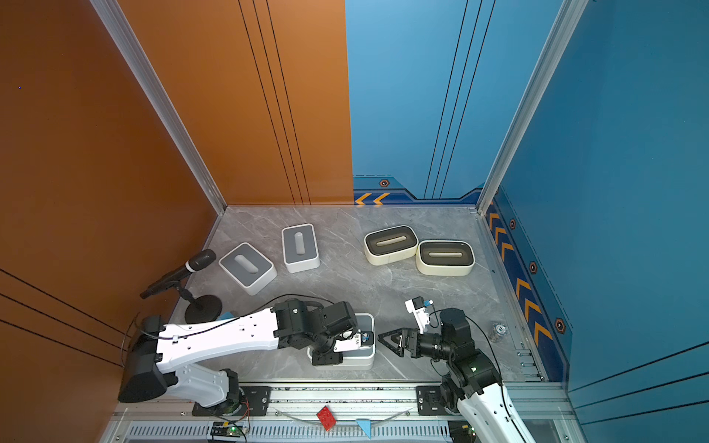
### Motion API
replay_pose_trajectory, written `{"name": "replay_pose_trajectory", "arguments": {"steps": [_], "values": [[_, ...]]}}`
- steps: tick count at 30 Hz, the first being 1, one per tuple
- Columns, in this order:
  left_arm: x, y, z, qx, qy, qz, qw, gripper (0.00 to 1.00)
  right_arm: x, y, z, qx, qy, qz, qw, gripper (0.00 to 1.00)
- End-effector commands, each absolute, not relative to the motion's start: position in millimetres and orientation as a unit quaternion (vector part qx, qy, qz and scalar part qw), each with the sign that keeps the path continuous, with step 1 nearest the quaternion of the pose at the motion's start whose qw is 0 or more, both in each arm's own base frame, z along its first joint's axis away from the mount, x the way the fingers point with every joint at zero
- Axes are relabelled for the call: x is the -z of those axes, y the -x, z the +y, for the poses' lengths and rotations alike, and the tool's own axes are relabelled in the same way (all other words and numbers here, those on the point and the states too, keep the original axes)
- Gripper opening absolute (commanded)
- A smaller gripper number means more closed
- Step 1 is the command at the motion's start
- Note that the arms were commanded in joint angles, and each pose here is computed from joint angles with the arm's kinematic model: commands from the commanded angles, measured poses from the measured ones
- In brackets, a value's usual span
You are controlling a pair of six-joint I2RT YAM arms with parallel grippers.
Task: Stack the tissue boxes
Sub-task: Place the tissue box at the tissue box.
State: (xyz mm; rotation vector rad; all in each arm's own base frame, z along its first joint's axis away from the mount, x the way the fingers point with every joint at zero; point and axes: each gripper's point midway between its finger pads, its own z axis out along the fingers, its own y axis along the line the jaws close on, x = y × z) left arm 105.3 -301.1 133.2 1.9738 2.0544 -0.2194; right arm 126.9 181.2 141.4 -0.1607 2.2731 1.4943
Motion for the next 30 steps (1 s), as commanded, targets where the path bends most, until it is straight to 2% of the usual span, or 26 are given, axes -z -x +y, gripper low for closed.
{"name": "replay_pose_trajectory", "arguments": {"steps": [1,30], "values": [[-137.1,-104.6,-298.9,0.089,-0.685,0.708,0.147,0.4,-142.2,-130.4,182.0,-0.536,0.059,0.814,0.218,1.0],[-135.8,-107.4,-295.8,0.086,-0.683,0.71,0.147,0.41,-142.3,-129.8,182.9,-0.535,0.063,0.814,0.218,1.0]]}}
